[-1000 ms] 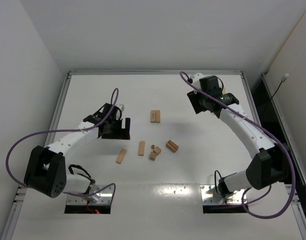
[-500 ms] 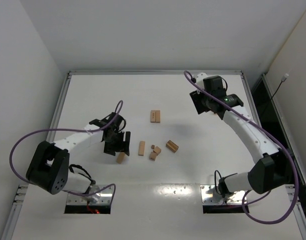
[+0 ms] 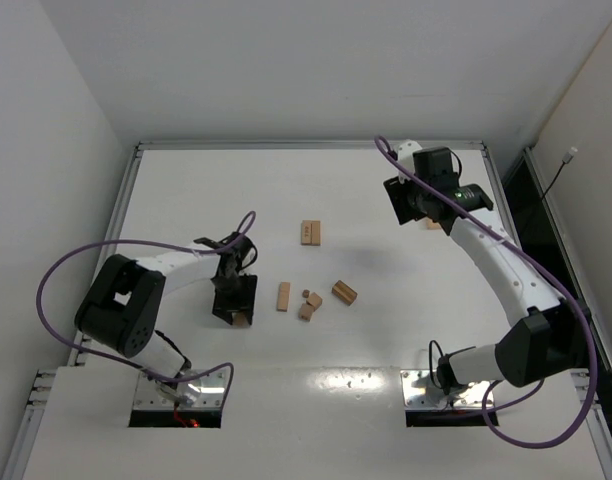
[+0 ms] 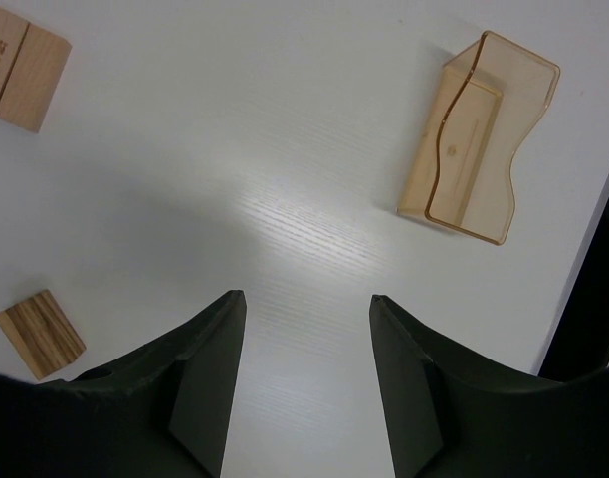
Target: Build the wood block tower
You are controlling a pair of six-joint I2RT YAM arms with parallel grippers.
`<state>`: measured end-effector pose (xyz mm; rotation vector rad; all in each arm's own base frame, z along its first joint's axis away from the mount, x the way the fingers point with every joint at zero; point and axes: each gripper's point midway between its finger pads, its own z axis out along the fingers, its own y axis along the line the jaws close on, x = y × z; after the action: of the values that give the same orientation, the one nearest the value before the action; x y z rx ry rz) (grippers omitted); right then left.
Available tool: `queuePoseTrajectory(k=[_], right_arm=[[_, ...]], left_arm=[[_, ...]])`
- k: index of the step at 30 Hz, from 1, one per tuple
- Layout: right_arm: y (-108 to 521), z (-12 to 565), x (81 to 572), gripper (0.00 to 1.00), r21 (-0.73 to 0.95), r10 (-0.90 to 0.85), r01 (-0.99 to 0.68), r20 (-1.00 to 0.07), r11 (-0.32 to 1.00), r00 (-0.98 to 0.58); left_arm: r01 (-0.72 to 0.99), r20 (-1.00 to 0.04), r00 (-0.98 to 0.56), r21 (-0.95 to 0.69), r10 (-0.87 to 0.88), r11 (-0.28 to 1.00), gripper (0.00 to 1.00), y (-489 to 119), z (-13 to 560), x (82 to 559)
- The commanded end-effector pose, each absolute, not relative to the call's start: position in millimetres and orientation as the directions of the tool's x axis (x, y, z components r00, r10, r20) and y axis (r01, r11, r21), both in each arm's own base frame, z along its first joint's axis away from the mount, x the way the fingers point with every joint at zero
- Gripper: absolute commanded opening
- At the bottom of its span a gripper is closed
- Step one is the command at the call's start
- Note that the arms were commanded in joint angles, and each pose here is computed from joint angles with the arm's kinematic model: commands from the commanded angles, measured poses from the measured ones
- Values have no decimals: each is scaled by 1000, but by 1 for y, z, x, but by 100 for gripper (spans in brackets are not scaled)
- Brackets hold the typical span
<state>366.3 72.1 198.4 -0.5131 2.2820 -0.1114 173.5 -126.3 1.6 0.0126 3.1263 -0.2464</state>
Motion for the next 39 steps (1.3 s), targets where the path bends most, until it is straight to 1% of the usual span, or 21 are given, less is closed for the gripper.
queuePoseTrajectory(k=[1, 2, 3, 5, 6, 7, 8, 10, 11, 14, 19, 20, 21, 23, 26, 28, 29, 33, 35, 36, 39], right_arm=[[75, 215, 375, 49, -221, -376, -321, -716, 921, -588], [75, 215, 375, 49, -221, -376, -321, -716, 921, -588], [72, 211, 376, 49, -220, -373, -315, -709, 923, -599], [72, 211, 376, 49, -220, -373, -315, -709, 923, -599], [74, 208, 377, 49, -212, -374, -324, -704, 922, -604], [74, 208, 377, 49, -212, -374, -325, -704, 922, -604], [74, 208, 377, 49, -212, -374, -325, -704, 922, -604], [76, 204, 378, 49, -205, -376, -333, -699, 920, -608], [78, 204, 377, 49, -199, -376, -339, -700, 919, -607], [81, 200, 380, 49, -184, -369, -343, -696, 921, -616], [83, 200, 382, 49, -178, -369, -350, -697, 920, -615], [83, 200, 382, 49, -178, -369, -350, -697, 920, -615], [83, 200, 382, 49, -178, -369, -350, -697, 920, -615], [83, 200, 382, 49, -178, -369, -350, -697, 920, -615], [83, 199, 383, 49, -177, -370, -351, -691, 919, -621], [83, 199, 383, 49, -177, -370, -351, -691, 919, -621], [83, 196, 383, 49, -176, -372, -353, -685, 919, -627], [85, 199, 385, 51, -171, -370, -358, -692, 918, -620], [85, 196, 386, 51, -176, -380, -365, -684, 914, -622], [85, 196, 386, 51, -176, -380, -365, -684, 914, -622], [85, 199, 385, 51, -177, -378, -363, -691, 915, -616]], left_arm=[[11, -10, -1000, -111, 10, 994, 44, -122, -1, 179], [10, 0, -1000, -106, 11, 994, 40, -122, -6, 179], [25, -20, -1000, -99, 23, 995, 31, -122, -6, 186], [27, -36, -999, -106, 23, 994, 21, -126, -5, 195], [37, -47, -998, -110, 32, 993, 9, -129, -5, 200], [41, -82, -996, -125, 31, 991, 3, -135, 3, 213], [44, -99, -995, -132, 31, 990, 0, -139, 4, 222], [18, -109, -994, -141, 3, 990, 0, -146, 7, 235], [25, -157, -988, -163, 0, 986, 0, -156, 15, 255], [23, -225, -974, -173, -16, 985, 0, -168, 18, 297], [30, -270, -963, -137, -8, 990, 0, -173, 12, 346], [16, -301, -953, -141, -28, 990, 0, -172, 18, 366], [-7, -283, -958, -133, -45, 991, 0, -167, 7, 374], [-16, -323, -945, -108, -51, 994, 0, -162, 10, 395], [-35, -316, -947, -83, -60, 996, 0, -155, 4, 400], [-44, -315, -947, -82, -68, 996, 12, -152, 2, 403], [-48, -319, -945, -71, -68, 996, 25, -150, 2, 404], [-59, -298, -952, -62, -75, 996, 56, -143, -3, 395], [-58, -309, -948, -67, -76, 996, 60, -143, 3, 395], [-53, -327, -942, -86, -78, 995, 67, -146, 13, 397], [-21, -347, -936, -95, -52, 995, 67, -155, 35, 385]])
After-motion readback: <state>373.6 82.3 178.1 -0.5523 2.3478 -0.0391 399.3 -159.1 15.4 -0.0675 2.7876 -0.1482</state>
